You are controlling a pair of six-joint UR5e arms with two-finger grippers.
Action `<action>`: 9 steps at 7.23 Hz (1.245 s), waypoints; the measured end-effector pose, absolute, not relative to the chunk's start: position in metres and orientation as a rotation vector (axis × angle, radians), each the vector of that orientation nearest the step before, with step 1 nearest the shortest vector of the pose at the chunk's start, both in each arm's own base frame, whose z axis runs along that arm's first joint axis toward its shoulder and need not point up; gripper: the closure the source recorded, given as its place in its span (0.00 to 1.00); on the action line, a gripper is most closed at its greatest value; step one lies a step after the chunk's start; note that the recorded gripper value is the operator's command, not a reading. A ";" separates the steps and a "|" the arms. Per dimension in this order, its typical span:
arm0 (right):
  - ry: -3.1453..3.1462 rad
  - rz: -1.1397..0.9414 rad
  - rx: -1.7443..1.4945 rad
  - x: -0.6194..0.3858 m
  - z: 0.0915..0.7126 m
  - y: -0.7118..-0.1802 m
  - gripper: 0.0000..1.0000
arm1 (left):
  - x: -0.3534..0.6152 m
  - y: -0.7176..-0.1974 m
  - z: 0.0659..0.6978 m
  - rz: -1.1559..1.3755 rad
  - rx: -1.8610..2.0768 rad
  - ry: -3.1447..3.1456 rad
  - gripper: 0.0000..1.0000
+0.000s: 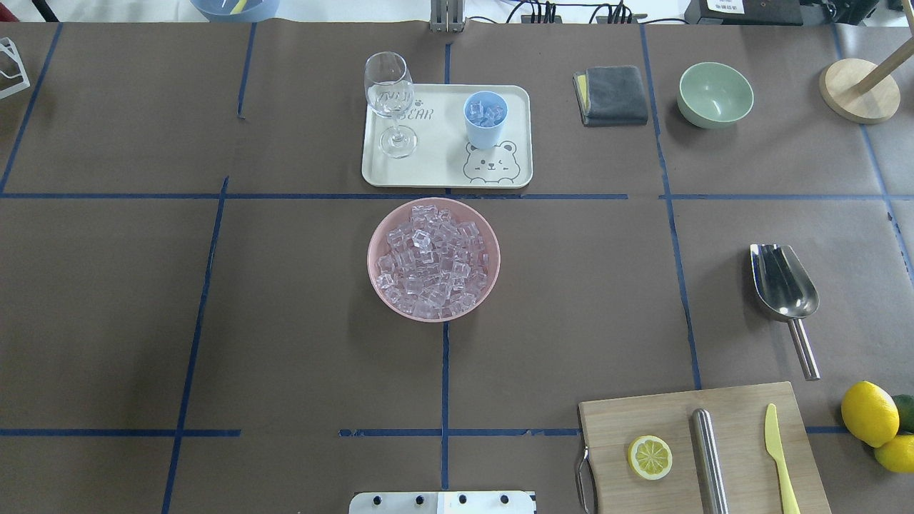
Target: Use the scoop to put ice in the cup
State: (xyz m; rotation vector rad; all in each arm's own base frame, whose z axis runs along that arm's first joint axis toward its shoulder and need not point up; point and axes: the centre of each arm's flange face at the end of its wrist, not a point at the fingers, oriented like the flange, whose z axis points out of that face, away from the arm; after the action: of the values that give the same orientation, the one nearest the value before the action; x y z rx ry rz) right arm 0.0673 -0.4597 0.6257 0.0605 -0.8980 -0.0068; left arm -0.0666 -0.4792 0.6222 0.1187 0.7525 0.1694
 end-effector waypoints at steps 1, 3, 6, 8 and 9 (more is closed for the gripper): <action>-0.897 -0.004 0.062 0.069 0.626 -0.459 0.00 | -0.067 -0.479 0.622 0.169 0.119 0.752 0.00; -0.897 -0.002 0.062 0.070 0.626 -0.460 0.00 | -0.067 -0.479 0.624 0.168 0.115 0.751 0.00; -0.897 -0.001 0.061 0.070 0.627 -0.459 0.00 | -0.067 -0.481 0.629 0.153 0.103 0.754 0.00; -0.898 0.000 0.060 0.070 0.627 -0.459 0.00 | -0.067 -0.484 0.629 0.077 0.075 0.760 0.00; -0.898 0.001 0.060 0.070 0.627 -0.459 0.00 | -0.067 -0.485 0.629 0.058 0.069 0.762 0.00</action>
State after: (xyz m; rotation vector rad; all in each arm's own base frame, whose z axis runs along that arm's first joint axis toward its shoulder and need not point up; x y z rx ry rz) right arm 0.0700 -0.4585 0.6272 0.0601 -0.8976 0.0007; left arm -0.0667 -0.4845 0.6289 0.0688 0.7616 0.0577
